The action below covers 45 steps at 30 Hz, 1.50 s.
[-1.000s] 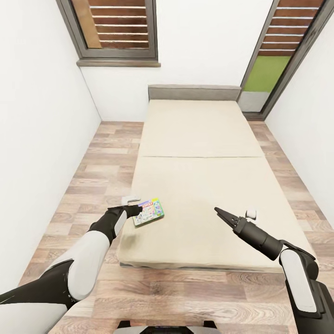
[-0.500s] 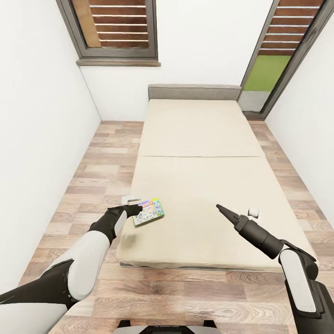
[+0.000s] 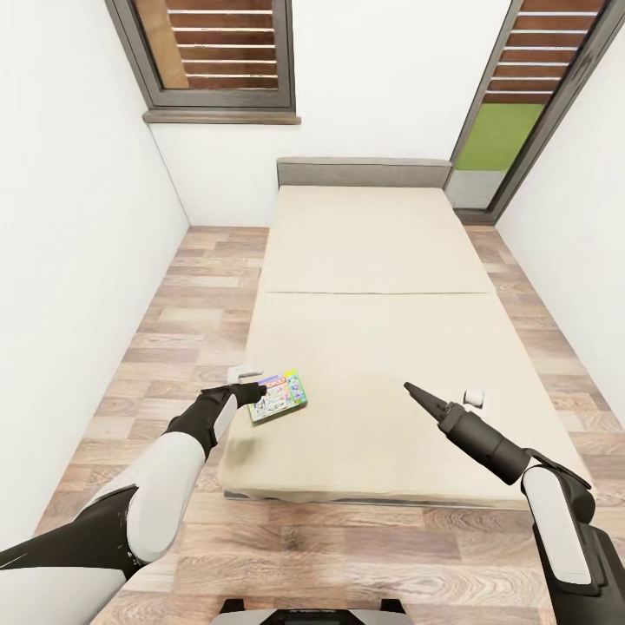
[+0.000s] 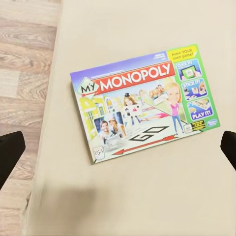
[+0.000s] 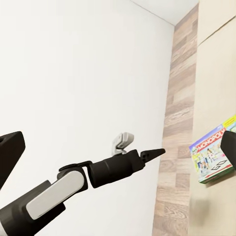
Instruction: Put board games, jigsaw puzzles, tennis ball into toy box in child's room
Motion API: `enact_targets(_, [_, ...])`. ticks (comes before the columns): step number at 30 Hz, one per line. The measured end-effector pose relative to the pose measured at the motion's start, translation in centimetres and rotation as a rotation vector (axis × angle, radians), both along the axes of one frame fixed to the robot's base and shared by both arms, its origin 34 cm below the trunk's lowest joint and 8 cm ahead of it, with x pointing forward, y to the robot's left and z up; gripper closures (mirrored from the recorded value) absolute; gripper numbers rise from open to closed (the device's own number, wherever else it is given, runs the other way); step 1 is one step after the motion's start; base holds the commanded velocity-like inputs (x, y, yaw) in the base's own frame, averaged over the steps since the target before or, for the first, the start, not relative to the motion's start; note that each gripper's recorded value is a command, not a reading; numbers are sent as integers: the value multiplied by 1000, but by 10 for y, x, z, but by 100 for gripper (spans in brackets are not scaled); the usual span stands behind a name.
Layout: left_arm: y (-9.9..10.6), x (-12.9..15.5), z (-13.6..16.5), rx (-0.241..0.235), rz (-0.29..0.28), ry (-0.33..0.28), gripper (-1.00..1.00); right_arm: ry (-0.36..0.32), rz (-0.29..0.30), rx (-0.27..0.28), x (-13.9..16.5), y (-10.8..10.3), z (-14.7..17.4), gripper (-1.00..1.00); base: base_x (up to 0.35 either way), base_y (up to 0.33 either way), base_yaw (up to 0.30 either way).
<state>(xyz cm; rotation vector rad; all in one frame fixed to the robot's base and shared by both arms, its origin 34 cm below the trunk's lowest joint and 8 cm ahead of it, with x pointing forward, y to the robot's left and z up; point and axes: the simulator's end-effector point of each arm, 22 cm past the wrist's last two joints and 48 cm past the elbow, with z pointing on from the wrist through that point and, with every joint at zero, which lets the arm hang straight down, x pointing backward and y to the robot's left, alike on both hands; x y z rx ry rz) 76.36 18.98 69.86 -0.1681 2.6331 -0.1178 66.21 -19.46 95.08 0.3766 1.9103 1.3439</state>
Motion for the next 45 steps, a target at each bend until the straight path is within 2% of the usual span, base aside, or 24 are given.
enact_targets(12, [1,6,6,2,2,-28,-100,-3,3,-2,0,1,2,-100,11,0,-86])
enact_targets(20, [1,9,11,3,2,-42,-100,-8,30,1,-2,13,5,-100,168,-5,-123])
enact_targets(45, [1,9,12,3,2,-44,-100,-8,38,0,-3,17,5,-100,67,11,-5])
